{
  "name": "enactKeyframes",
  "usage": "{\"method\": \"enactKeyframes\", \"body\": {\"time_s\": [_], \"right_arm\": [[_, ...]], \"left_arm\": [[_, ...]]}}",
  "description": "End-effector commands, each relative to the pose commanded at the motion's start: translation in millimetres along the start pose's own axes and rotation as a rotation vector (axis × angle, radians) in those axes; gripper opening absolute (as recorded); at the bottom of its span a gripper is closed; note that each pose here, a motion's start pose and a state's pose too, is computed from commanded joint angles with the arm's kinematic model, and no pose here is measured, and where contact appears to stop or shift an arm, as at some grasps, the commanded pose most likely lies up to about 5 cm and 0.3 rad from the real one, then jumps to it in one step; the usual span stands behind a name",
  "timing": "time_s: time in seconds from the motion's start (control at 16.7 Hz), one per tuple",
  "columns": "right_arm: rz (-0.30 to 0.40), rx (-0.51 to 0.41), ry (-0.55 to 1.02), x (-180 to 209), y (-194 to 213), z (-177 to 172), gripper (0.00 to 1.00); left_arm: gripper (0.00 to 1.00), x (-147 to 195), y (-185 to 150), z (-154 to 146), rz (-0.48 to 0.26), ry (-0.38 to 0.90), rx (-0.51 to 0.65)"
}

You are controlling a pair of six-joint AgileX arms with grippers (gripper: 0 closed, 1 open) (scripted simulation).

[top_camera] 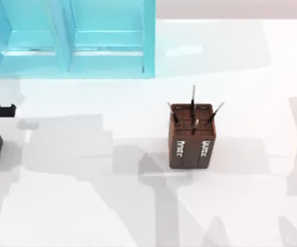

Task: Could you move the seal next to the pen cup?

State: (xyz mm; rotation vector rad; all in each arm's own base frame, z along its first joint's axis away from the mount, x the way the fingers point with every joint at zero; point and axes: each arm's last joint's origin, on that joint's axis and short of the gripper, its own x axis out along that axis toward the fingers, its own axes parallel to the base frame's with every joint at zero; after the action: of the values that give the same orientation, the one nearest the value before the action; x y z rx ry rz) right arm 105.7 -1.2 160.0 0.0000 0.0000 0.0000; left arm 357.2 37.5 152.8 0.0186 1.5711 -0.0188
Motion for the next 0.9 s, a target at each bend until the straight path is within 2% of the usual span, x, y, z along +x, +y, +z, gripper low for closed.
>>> {"method": "enactKeyframes", "body": {"time_s": [0.12,0.3,0.6,0.72,0.9], "right_arm": [[0.0,0.0,0.0,0.0,0.0,0.0,1.0],[0.0,0.0,0.0,0.0,0.0,0.0,1.0],[0.0,0.0,0.0,0.0,0.0,0.0,1.0],[0.0,0.0,0.0,0.0,0.0,0.0,1.0],[0.0,0.0,0.0,0.0,0.0,0.0,1.0]], "left_arm": [[0.0,-13.3,-15.8,6.8,0.0,0.001,0.003],[0.0,-50.6,-53.7,16.2,0.001,0.006,0.005],[0.0,-119.7,-119.8,5.6,0.002,0.011,0.001],[0.0,-134.4,-133.4,-0.6,0.0,0.001,0.0],[0.0,-136.6,-135.4,-1.7,0.0,-0.001,-0.001]]}}
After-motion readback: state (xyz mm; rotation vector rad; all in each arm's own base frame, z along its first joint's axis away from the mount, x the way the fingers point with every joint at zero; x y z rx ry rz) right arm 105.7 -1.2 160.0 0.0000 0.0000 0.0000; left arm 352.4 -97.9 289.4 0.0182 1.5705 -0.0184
